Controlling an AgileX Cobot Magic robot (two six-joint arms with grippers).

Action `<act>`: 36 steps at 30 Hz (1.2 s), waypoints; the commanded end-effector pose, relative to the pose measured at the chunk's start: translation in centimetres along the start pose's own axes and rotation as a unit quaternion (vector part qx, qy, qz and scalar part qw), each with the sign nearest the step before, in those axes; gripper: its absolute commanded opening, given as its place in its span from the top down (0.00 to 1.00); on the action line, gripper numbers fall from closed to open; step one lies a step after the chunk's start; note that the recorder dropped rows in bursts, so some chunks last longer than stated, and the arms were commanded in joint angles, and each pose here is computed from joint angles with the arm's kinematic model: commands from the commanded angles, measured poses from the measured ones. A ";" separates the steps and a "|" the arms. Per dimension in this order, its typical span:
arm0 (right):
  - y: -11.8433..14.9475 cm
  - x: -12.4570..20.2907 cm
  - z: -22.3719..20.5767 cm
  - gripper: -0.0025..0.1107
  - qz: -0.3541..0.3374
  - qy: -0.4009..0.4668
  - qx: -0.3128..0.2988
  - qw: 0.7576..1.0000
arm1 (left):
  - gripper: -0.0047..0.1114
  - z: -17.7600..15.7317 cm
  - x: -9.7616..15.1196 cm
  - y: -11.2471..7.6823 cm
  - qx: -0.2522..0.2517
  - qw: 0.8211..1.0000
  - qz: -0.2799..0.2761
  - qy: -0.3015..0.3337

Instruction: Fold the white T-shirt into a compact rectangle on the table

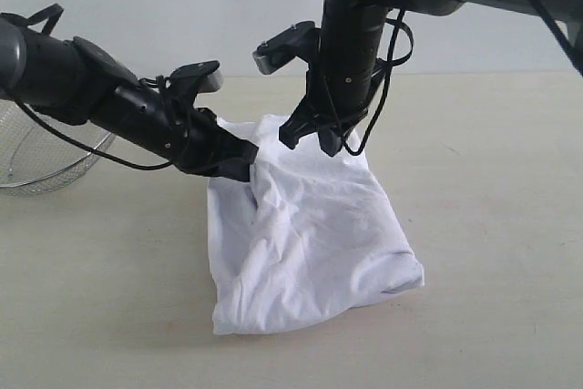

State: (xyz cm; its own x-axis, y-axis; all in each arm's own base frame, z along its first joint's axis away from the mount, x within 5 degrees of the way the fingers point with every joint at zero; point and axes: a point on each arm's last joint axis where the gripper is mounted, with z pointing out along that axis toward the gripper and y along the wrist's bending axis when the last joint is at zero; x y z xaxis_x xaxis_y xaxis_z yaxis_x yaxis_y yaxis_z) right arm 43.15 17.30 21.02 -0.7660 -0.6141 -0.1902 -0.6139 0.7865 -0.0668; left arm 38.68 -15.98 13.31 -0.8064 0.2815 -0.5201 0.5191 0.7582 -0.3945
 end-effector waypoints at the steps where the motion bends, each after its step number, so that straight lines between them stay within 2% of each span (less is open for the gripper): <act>1: -1.5 0.5 -0.7 0.98 0.007 0.001 0.008 1.000 | 0.92 -2.4 -0.3 0.9 0.048 0.999 -0.002 0.002; 6: -4.2 1.6 -0.7 0.98 0.037 -0.010 -0.034 0.999 | 0.92 -4.4 -0.4 3.2 0.184 0.979 -0.061 -0.061; 9: -4.7 1.7 -0.8 0.98 0.038 -0.030 -0.079 0.996 | 0.92 -3.7 -0.1 3.5 0.227 0.967 -0.088 -0.071; 13: -5.1 1.9 -0.9 0.98 0.037 -0.036 -0.087 0.995 | 0.90 -1.5 1.1 4.7 0.228 0.964 -0.123 -0.058; 16: -5.2 2.0 -0.9 0.98 0.038 -0.036 -0.086 0.995 | 0.69 -1.0 1.4 5.0 0.228 0.962 -0.137 -0.056; 18: -5.2 1.9 -0.9 0.98 0.039 -0.037 -0.088 0.995 | 0.46 -0.8 1.3 5.3 0.211 0.963 -0.158 -0.060; 19: -5.2 1.9 -0.9 0.98 0.038 -0.036 -0.089 0.995 | 0.45 -0.7 1.3 5.5 0.201 0.964 -0.161 -0.062; 20: -5.2 2.0 -0.9 0.98 0.039 -0.036 -0.090 0.995 | 0.45 -0.7 1.2 5.7 0.188 0.966 -0.162 -0.064; 23: -5.2 1.9 -0.9 0.98 0.039 -0.037 -0.089 0.995 | 0.46 -0.6 0.7 5.3 0.194 0.966 -0.155 -0.069; 26: -5.2 1.9 -0.9 0.98 0.039 -0.038 -0.088 0.995 | 0.46 -0.2 0.1 4.2 0.201 0.967 -0.141 -0.065; 28: -5.2 1.9 -0.9 0.98 0.039 -0.038 -0.088 0.995 | 0.46 0.6 -0.4 3.4 0.181 0.972 -0.135 -0.064; 30: -5.2 1.9 -0.9 0.98 0.039 -0.036 -0.090 0.995 | 0.46 1.0 -0.3 3.3 0.161 0.975 -0.142 -0.059; 34: -5.2 1.9 -0.9 0.98 0.040 -0.036 -0.090 0.995 | 0.46 1.3 -0.2 3.4 0.155 0.975 -0.151 -0.057; 36: -5.2 2.0 -0.9 0.98 0.040 -0.034 -0.091 0.995 | 0.53 1.6 -0.1 3.6 0.155 0.973 -0.162 -0.059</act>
State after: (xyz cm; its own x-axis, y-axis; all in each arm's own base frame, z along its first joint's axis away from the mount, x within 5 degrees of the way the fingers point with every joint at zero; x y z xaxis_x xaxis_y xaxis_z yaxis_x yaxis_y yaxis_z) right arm 44.63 12.37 21.19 -0.8034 -0.5427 -0.2452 -0.5821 0.8024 0.1315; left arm 40.93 -13.94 11.12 -0.9061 -0.0052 -0.4231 0.3421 0.5794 -0.7398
